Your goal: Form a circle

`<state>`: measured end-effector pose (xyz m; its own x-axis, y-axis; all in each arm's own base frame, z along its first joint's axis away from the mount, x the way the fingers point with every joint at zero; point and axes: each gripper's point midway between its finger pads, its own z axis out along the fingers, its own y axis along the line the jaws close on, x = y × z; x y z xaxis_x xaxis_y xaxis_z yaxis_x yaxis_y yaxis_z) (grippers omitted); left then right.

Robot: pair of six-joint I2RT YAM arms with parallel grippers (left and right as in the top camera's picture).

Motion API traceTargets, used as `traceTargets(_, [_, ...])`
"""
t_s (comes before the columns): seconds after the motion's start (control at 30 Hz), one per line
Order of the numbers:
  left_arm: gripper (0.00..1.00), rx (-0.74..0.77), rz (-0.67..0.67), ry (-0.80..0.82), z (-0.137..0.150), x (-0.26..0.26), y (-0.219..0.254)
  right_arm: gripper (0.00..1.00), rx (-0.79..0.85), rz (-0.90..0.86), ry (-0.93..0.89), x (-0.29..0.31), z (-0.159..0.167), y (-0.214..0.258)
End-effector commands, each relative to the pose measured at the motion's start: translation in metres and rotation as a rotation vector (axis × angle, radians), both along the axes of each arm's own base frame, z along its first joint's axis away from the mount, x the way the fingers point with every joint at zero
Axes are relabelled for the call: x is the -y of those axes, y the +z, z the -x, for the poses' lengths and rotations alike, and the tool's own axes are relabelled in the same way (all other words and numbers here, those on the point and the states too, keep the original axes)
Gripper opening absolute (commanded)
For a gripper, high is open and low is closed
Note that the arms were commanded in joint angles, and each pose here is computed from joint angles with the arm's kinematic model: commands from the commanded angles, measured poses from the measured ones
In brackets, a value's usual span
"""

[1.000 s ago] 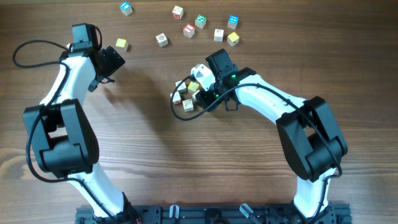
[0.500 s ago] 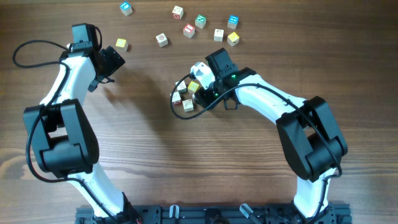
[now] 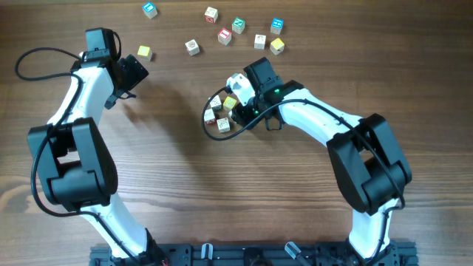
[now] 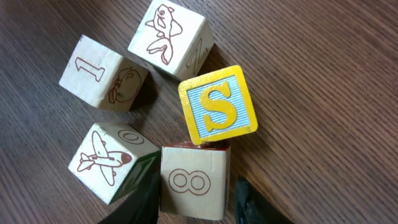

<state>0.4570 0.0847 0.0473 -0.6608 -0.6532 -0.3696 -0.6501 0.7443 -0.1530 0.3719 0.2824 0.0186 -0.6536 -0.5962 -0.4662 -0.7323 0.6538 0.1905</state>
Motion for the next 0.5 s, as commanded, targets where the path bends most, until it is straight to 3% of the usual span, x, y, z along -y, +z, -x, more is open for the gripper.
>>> traceTargets(0.0, [1.00, 0.027, -0.006, -0.006, -0.004, -0.001, 0.011, 0.36, -0.021, 0.000, 0.003, -0.003, 0.003, -0.007])
traceTargets(0.2, [1.00, 0.027, -0.006, -0.006, -0.004, -0.001, 0.011, 0.30, -0.017, 0.000, 0.006, -0.001, 0.005, 0.001])
traceTargets(0.47, [1.00, 0.027, -0.006, -0.006, -0.004, -0.001, 0.011, 0.30, -0.040, 0.024, 0.030, 0.003, 0.013, 0.000])
